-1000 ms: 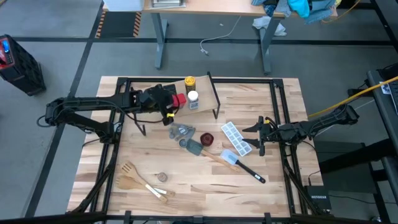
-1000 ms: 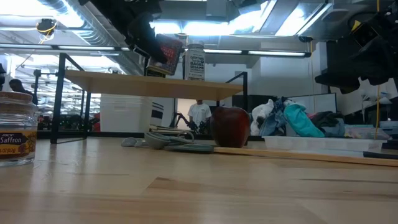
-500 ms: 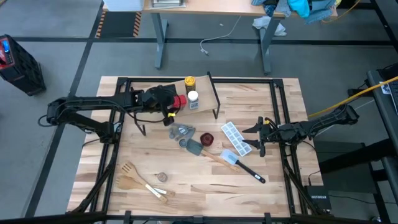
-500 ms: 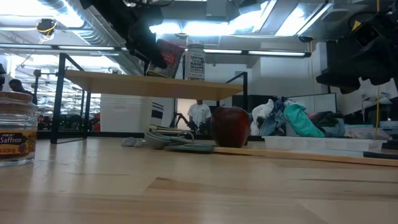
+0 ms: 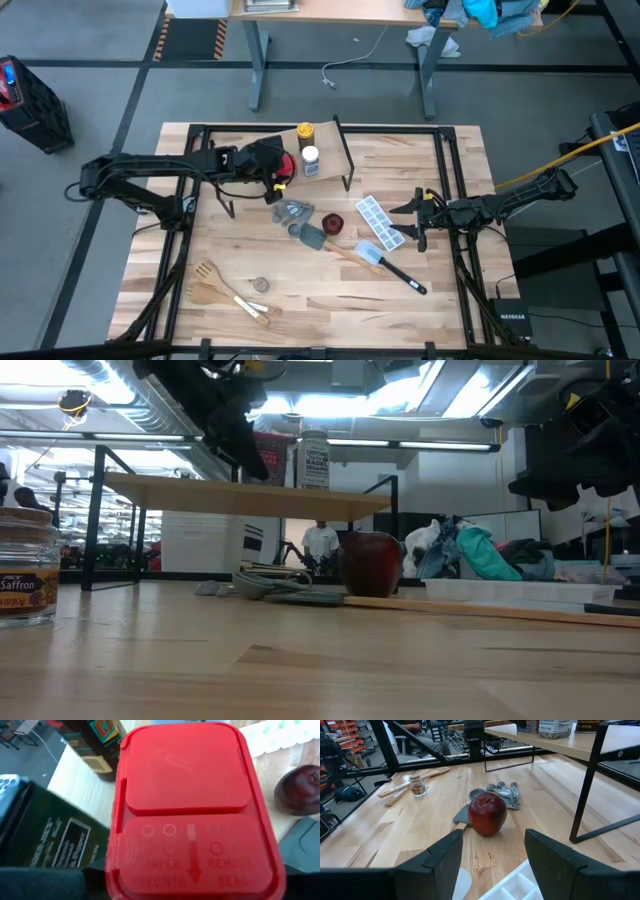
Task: Shelf spices
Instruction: Put the red seasoning can on the shelf
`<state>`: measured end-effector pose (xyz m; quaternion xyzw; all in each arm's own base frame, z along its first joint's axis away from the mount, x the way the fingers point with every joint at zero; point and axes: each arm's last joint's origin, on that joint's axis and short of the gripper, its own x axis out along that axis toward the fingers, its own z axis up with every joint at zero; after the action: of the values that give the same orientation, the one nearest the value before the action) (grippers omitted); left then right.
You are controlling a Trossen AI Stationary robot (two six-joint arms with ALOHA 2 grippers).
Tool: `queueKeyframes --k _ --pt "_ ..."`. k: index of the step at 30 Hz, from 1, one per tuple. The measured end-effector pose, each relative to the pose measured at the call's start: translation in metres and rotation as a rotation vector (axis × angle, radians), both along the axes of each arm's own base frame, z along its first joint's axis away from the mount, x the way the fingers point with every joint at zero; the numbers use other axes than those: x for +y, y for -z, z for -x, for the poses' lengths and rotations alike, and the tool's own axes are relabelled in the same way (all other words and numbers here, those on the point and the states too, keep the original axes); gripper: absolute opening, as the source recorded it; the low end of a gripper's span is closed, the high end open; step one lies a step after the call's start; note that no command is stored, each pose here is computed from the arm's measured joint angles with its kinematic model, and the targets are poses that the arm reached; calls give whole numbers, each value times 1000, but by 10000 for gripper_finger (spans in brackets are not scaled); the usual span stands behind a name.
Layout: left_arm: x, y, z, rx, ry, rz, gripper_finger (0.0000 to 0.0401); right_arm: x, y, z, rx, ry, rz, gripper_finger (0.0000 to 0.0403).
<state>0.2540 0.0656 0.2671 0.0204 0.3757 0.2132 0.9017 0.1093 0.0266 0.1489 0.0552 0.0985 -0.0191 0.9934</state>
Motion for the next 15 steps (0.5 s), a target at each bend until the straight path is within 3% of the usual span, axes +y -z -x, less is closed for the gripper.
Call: queueKeyframes --k 15 --pt "-2 -18 15 -78 -46 -17 195 0 0 0 0 0 0 221"
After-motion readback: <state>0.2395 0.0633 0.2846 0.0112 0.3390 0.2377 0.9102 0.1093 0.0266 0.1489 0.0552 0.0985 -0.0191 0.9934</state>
